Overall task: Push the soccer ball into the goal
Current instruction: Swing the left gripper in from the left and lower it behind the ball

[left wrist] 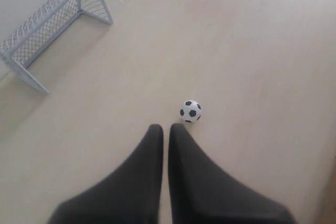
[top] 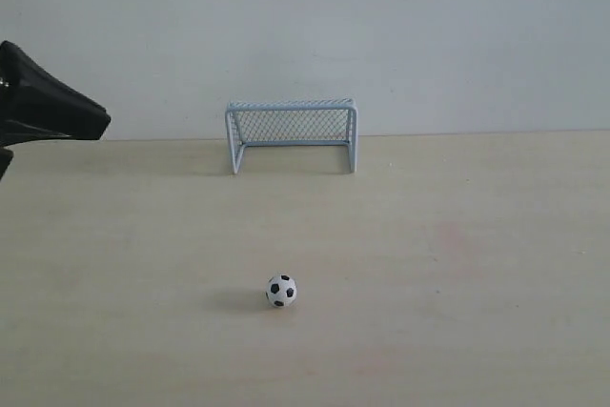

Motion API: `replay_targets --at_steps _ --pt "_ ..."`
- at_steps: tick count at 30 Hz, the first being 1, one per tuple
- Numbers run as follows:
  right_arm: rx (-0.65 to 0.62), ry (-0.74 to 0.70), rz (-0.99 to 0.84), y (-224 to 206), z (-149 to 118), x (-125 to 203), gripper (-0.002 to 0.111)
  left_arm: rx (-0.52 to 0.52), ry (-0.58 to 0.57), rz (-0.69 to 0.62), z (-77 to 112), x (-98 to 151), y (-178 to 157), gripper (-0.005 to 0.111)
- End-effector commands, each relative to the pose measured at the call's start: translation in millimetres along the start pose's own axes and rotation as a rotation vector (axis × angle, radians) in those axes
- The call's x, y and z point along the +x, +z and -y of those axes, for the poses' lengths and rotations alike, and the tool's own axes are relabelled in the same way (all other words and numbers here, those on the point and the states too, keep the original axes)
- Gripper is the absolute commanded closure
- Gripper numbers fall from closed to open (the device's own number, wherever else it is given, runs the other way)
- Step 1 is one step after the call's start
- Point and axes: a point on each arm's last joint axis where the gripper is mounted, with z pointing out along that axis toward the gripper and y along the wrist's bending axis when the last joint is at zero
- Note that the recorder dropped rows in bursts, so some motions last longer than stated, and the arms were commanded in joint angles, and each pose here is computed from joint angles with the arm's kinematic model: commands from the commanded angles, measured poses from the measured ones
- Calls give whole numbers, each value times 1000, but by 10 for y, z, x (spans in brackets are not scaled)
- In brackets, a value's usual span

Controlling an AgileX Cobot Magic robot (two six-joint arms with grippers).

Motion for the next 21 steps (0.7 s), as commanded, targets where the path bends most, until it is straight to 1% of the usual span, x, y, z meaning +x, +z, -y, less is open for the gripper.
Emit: replay_targets --at_steps 1,3,6,8,11,14,16,21 --pt "4 -5 11 -4 3 -8 108 114 -19 -27 -93 -10 213 102" --pt "4 -5 11 -4 3 -8 108 199 -7 -62 -54 -10 358 102" --pt "4 -5 11 -4 3 -8 108 307 94 -168 83 -2 576 102" --pt "4 -5 11 -4 3 -8 108 345 132 -241 164 12 717 102" --pt "4 -5 11 -4 3 -8 108 387 143 -342 314 17 935 102" --pt "4 -5 11 -4 3 -8 108 414 180 -429 457 1 1124 102" --pt "4 -5 11 -4 3 -8 108 413 214 -482 531 -28 1225 102" --pt "4 -5 11 -4 3 -8 108 360 247 -609 616 -93 1496 102"
